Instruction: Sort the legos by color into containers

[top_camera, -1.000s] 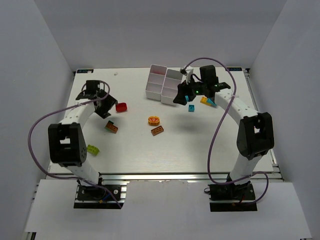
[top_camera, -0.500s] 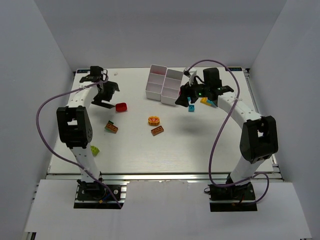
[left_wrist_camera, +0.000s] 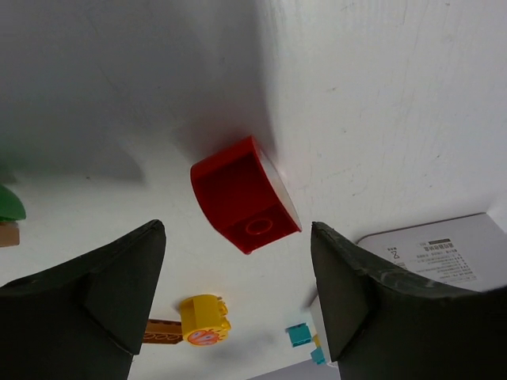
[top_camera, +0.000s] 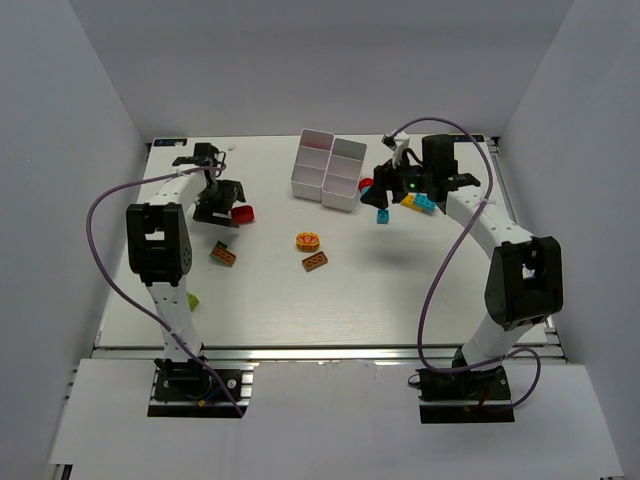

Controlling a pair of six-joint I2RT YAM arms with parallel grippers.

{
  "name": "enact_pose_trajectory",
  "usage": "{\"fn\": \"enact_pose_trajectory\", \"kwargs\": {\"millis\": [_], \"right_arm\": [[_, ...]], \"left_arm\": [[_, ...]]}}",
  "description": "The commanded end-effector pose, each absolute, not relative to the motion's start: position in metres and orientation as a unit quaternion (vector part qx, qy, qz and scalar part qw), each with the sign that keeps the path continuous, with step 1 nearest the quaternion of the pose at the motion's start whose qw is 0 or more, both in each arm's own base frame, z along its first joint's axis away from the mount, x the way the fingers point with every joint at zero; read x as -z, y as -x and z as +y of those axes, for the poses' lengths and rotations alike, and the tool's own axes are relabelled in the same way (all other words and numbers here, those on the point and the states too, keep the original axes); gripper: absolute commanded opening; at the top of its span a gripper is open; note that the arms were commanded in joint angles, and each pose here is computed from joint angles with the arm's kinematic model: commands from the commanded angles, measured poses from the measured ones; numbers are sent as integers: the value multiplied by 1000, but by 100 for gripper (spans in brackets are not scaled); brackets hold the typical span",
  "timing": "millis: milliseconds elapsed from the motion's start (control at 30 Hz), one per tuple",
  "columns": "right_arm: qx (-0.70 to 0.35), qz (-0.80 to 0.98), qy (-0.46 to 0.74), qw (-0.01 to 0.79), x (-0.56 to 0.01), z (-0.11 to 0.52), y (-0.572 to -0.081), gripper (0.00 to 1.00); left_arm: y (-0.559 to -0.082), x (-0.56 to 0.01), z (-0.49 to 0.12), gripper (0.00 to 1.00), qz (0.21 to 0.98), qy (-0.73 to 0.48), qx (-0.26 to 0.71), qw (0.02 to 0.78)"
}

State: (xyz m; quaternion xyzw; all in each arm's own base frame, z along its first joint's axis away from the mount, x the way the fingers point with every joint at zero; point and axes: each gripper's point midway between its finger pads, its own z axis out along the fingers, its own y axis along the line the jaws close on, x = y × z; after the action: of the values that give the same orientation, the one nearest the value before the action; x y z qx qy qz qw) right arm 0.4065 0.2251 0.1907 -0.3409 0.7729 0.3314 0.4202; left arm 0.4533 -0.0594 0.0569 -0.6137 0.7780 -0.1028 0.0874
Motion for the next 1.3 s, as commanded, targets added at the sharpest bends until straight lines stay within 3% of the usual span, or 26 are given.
{"fn": "enact_pose_trajectory", "kwargs": {"millis": [0, 267, 367, 433, 667, 867, 1267], "right_arm": [[-338, 754, 346, 445, -212, 226, -402, 73], [-341, 752, 342, 448, -212, 222, -398, 73], [-342, 752, 340, 450, -214, 220, -398, 73], [-342, 750, 342, 452, -216, 220, -397, 73], [-340, 742, 346, 462, -222, 217, -393, 73], [-329, 741, 348, 471, -222, 210, -390, 73], [-319, 745, 338, 479, -220, 194, -381, 74]], "left_arm": [[-469, -67, -64, 83, 768, 621, 121, 102], [-474, -54, -63, 73, 766, 625, 113, 94], [-477, -56, -65, 54, 765, 625, 121, 96], [-481, -59, -67, 33, 765, 621, 136, 106], [-493, -108, -86, 0, 806, 529, 202, 170], [-507, -190, -156, 0, 837, 361, 308, 273], [-563, -270, -254, 0, 775, 332, 442, 307]]}}
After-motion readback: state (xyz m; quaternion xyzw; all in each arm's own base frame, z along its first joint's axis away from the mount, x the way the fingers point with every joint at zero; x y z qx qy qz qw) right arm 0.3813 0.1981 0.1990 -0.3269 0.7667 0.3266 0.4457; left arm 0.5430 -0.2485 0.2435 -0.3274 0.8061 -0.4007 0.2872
